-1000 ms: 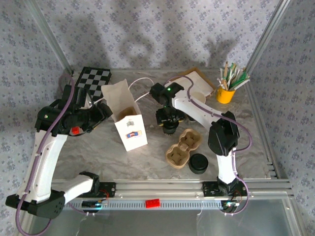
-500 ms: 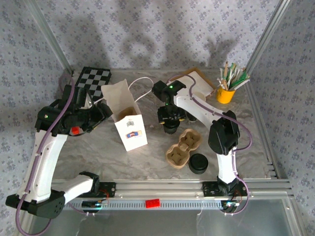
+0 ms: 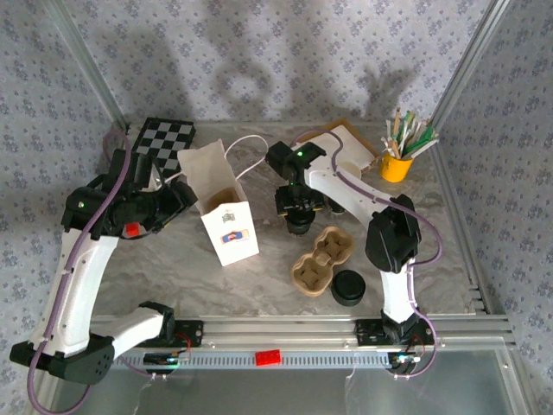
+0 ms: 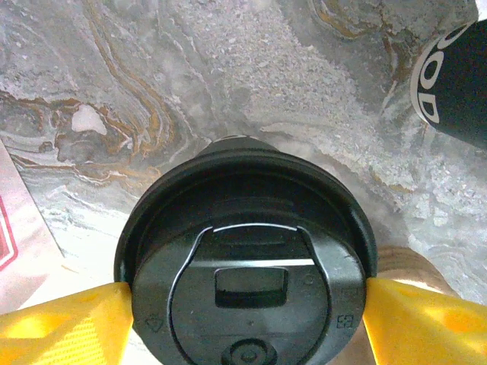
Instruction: Pack the takeout coffee
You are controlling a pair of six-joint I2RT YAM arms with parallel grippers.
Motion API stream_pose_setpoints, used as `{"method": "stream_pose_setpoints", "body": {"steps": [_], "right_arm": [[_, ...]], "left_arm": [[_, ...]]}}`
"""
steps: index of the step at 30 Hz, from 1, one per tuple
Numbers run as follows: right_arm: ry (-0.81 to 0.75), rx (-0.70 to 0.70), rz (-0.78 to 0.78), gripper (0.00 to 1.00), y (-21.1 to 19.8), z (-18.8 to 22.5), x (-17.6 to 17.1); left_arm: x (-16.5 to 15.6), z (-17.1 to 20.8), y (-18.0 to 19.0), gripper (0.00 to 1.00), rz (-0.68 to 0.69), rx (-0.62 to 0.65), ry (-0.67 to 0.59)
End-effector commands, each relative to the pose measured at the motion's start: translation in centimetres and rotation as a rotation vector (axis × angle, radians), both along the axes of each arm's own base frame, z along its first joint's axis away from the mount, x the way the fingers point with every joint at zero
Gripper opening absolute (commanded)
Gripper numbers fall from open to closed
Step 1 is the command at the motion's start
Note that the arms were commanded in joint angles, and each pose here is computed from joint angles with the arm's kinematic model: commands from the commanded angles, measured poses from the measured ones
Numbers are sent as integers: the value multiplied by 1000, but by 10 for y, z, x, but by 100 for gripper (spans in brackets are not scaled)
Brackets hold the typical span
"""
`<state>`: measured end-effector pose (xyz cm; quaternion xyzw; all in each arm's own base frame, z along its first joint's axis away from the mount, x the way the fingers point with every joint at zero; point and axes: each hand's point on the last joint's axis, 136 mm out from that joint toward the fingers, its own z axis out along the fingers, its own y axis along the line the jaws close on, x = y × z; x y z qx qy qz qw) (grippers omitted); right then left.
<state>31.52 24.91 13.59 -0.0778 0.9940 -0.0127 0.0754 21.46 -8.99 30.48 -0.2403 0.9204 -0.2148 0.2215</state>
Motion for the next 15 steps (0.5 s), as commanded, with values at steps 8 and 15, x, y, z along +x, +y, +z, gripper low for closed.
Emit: {"method": "stream_pose_setpoints", "body": {"steps": [8, 15], "right_arm": [[-21, -9, -6, 75, -9, 0, -2], [-39, -6, 0, 68, -17, 14, -3]], "left_arm": [[-3, 0, 4, 66, 10, 10, 0], [-5, 4, 5, 66, 10, 6, -3]]}}
